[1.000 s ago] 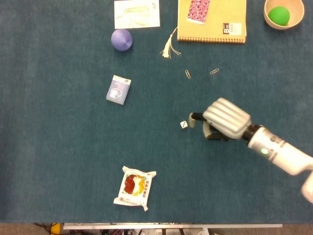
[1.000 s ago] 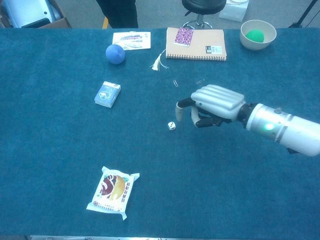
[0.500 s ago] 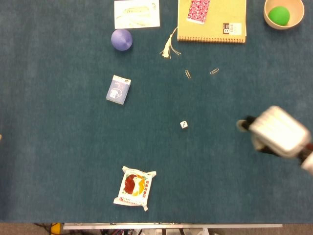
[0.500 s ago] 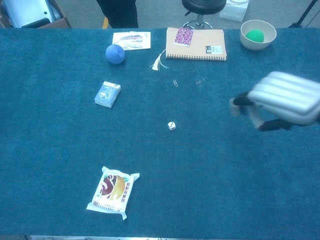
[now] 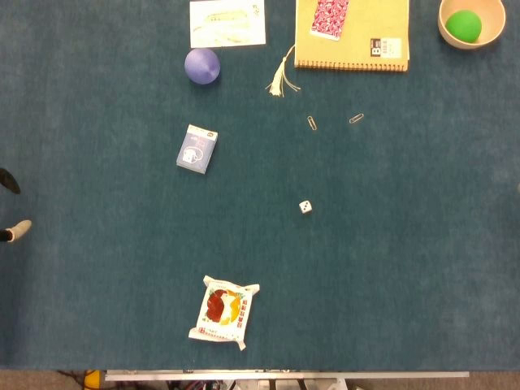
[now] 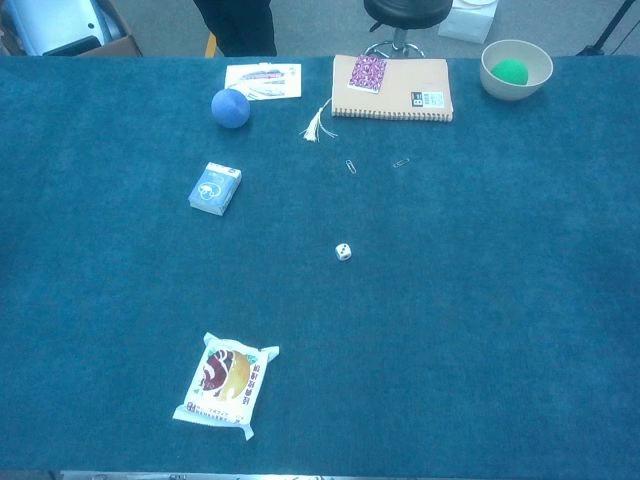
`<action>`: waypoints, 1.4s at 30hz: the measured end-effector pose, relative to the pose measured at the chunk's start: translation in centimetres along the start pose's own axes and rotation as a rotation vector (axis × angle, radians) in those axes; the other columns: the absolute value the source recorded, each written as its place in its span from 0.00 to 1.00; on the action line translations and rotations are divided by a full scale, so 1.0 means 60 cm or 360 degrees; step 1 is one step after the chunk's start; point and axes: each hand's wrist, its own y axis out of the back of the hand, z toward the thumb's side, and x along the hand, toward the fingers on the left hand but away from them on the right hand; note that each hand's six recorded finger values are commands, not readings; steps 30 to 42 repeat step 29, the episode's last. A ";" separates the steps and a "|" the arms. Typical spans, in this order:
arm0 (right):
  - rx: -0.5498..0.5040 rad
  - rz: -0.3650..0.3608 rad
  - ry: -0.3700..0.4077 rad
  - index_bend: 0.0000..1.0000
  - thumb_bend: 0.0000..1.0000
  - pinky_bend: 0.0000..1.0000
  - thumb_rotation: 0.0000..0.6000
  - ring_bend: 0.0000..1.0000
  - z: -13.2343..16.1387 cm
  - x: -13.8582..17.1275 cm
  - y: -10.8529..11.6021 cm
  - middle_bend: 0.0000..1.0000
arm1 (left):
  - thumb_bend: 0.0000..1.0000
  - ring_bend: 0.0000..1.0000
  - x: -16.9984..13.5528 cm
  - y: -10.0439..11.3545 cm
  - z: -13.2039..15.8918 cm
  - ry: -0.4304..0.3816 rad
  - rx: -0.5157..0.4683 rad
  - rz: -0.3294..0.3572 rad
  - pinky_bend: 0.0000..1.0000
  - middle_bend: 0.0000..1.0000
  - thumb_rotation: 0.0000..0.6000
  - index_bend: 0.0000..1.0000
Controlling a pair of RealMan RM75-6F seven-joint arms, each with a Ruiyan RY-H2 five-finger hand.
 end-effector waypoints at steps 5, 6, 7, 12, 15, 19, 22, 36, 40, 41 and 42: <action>0.0120 -0.0092 -0.0126 0.48 0.78 0.45 1.00 0.46 -0.046 0.014 -0.013 0.45 | 0.00 0.28 0.002 0.003 -0.004 0.0007 -0.0003 0.0016 0.44 0.44 1.00 0.48; 0.0137 -0.0098 -0.0141 0.48 0.78 0.45 1.00 0.46 -0.053 0.015 -0.016 0.45 | 0.00 0.28 0.001 0.004 -0.005 0.0010 0.0001 0.0022 0.44 0.44 1.00 0.48; 0.0151 -0.0103 -0.0162 0.48 0.78 0.45 1.00 0.46 -0.063 0.016 -0.022 0.45 | 0.00 0.28 0.001 0.005 -0.005 0.0013 0.0004 0.0025 0.44 0.44 1.00 0.48; 0.0109 -0.0095 -0.0222 0.48 0.78 0.45 1.00 0.46 -0.091 0.011 -0.035 0.45 | 0.00 0.28 -0.002 0.016 -0.007 0.0021 0.0034 0.0074 0.44 0.43 1.00 0.48; 0.0056 -0.0074 -0.0219 0.48 0.78 0.45 1.00 0.46 -0.096 0.003 -0.043 0.45 | 0.00 0.27 -0.004 0.031 -0.008 0.0022 0.0054 0.0142 0.44 0.43 1.00 0.49; -0.0019 -0.0043 -0.0198 0.48 0.78 0.45 1.00 0.46 -0.095 -0.007 -0.054 0.45 | 0.00 0.27 -0.010 0.055 -0.011 0.0027 0.0094 0.0228 0.44 0.43 1.00 0.49; -0.0069 -0.0022 -0.0183 0.48 0.78 0.45 1.00 0.46 -0.093 -0.012 -0.063 0.45 | 0.00 0.27 -0.017 0.062 -0.012 0.0033 0.0136 0.0244 0.44 0.43 1.00 0.49; -0.0129 0.0027 -0.0165 0.48 0.78 0.45 1.00 0.46 -0.093 -0.023 -0.076 0.45 | 0.00 0.27 -0.029 0.065 -0.022 0.0097 0.0198 0.0242 0.44 0.43 1.00 0.49; -0.0129 0.0027 -0.0165 0.48 0.78 0.45 1.00 0.46 -0.093 -0.023 -0.076 0.45 | 0.00 0.27 -0.029 0.065 -0.022 0.0097 0.0198 0.0242 0.44 0.43 1.00 0.49; -0.0129 0.0027 -0.0165 0.48 0.78 0.45 1.00 0.46 -0.093 -0.023 -0.076 0.45 | 0.00 0.27 -0.029 0.065 -0.022 0.0097 0.0198 0.0242 0.44 0.43 1.00 0.49; -0.0129 0.0027 -0.0165 0.48 0.78 0.45 1.00 0.46 -0.093 -0.023 -0.076 0.45 | 0.00 0.27 -0.029 0.065 -0.022 0.0097 0.0198 0.0242 0.44 0.43 1.00 0.49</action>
